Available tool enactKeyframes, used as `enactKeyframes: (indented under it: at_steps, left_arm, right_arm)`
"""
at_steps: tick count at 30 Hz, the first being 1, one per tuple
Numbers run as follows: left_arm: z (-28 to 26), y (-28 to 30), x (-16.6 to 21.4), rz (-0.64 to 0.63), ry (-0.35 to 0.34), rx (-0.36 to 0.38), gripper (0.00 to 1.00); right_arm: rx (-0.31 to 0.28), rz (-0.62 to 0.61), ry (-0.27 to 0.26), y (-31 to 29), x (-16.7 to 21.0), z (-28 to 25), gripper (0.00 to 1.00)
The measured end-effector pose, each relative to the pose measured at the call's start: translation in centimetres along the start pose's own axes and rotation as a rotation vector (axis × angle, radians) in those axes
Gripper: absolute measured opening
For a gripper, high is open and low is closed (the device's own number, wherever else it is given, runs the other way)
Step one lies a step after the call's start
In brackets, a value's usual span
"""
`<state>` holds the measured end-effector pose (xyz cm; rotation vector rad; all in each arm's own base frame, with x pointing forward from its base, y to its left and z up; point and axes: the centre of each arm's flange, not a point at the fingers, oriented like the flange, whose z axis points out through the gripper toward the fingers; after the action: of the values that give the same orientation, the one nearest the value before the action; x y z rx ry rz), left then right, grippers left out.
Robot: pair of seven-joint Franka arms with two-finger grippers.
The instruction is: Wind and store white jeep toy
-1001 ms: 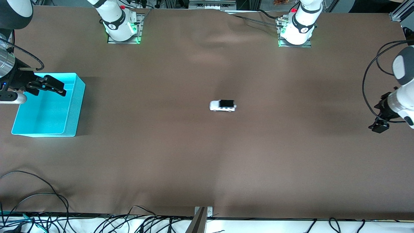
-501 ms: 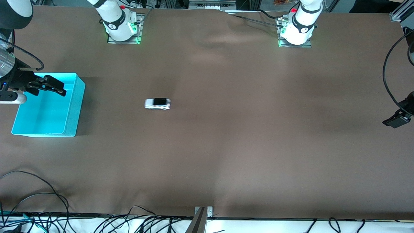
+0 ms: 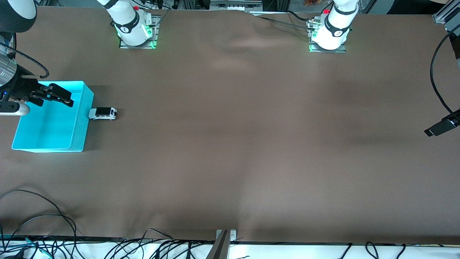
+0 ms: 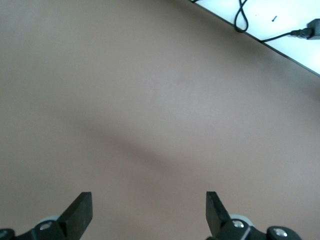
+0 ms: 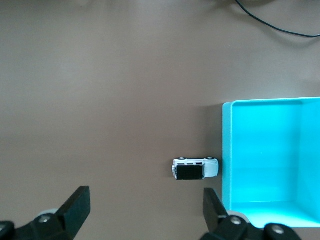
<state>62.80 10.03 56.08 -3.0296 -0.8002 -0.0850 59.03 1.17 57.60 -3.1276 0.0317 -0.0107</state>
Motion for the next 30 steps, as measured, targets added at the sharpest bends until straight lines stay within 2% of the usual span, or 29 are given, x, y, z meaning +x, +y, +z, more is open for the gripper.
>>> enactKeyframes:
  at_steps: [16, 30]
  left_arm:
    - [-2.4, 3.8, -1.5, 0.191, 0.033, -0.039, 1.0]
    - [-1.8, 4.2, -2.3, 0.251, -0.022, -0.021, 1.0]
  right_arm:
    - [0.0, 0.0, 0.0, 0.0, 0.0, 0.0, 1.0]
    - [0.0, 0.0, 0.0, 0.0, 0.0, 0.0, 1.0]
